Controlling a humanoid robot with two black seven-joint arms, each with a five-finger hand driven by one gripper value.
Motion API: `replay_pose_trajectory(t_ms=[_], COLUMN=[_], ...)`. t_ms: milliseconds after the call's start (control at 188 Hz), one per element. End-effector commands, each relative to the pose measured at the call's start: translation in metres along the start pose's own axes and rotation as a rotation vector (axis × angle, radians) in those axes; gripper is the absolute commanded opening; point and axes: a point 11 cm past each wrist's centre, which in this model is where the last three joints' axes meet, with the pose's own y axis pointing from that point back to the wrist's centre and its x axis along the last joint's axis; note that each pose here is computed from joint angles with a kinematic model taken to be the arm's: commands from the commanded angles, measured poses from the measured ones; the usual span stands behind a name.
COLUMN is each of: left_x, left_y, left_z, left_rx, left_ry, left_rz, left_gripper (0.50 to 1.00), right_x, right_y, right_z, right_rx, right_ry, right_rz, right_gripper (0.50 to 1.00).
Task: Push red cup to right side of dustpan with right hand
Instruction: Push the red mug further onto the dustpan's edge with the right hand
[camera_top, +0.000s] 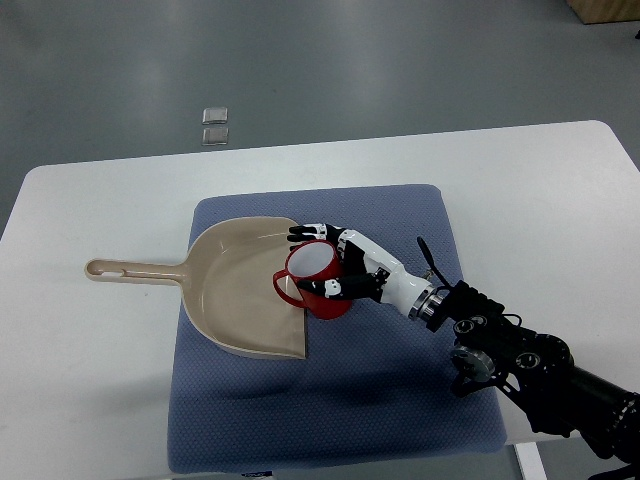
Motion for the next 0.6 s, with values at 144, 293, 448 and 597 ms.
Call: replay_pose_trajectory(t_ms=[144, 293, 448, 597], left_x=[0.0, 0.0, 0.0, 0.0], left_y=[0.0, 0.0, 0.0, 0.0], left_z=[0.0, 0.0, 0.0, 0.0], left_rx=[0.0, 0.0, 0.0, 0.0], left_ry=[0.0, 0.0, 0.0, 0.0], left_rz=[0.001, -0.001, 0.001, -0.001], left_gripper=[1.0, 1.0, 1.0, 1.0], right_x=[0.003, 0.007, 0.011, 0.017], right_y=[0.002, 0.005, 0.008, 0.013], right_z=[0.002, 0.003, 0.002, 0.003], right_rx=[-0.008, -0.014, -0.019, -0.028], right_ry=[0.002, 0.006, 0.013, 0.018], right_rz=[0.006, 0.013, 0.015, 0.016], right_gripper=[0.866, 0.893, 0.903, 0.909])
